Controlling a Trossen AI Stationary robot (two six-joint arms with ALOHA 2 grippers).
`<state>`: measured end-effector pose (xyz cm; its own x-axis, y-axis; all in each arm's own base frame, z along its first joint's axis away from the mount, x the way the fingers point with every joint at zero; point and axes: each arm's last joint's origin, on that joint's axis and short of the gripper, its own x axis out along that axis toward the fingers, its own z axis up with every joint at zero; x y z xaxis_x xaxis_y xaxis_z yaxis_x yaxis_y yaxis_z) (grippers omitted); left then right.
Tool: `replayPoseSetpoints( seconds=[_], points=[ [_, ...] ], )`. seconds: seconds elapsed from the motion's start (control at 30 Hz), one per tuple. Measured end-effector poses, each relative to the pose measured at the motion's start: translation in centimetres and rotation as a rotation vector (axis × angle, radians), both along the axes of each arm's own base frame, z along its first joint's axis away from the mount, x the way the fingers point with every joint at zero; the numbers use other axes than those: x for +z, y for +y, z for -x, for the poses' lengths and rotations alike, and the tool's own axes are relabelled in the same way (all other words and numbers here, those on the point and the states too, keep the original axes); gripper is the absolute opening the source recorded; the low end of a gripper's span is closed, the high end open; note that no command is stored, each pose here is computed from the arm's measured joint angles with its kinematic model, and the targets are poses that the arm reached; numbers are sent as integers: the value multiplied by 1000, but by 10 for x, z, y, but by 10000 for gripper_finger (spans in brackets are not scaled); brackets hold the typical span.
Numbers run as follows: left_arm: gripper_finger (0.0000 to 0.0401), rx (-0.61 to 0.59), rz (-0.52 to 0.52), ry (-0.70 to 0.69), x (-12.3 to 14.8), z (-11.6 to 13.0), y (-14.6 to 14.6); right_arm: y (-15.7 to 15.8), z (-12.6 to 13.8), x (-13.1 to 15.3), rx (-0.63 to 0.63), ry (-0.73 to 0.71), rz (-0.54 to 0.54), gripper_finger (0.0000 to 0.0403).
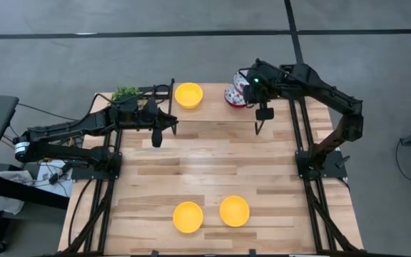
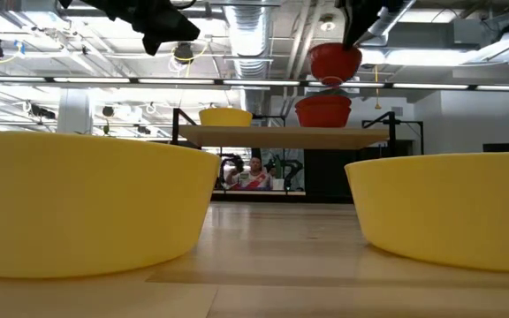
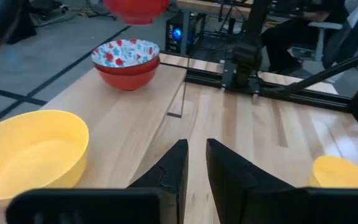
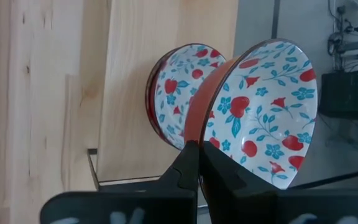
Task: Pick & Place Mini bowls
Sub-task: Stack the white bowl on top of the white bowls on the shelf
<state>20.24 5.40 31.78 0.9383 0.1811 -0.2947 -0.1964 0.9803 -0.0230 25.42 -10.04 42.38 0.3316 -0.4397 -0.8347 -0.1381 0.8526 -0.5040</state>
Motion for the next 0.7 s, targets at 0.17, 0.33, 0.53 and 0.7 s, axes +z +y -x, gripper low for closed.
replayPoseSetpoints(
  seconds=[0.17,0.33,0.53,0.7],
  points=[
    [57,12,-6,-8,1,0,0,-6,-3,-7,16,3,-8,0],
    [57,28,-12,-12,1,0,1,-8,-8,-13,21,-12,4,0],
    [57,28,-12,-13,1,0,1,-10,-11,-29,26,31,-13,0],
    [57,28,-10,-13,1,0,1,-11,-16,-35,27,17,-6,0]
  ],
)
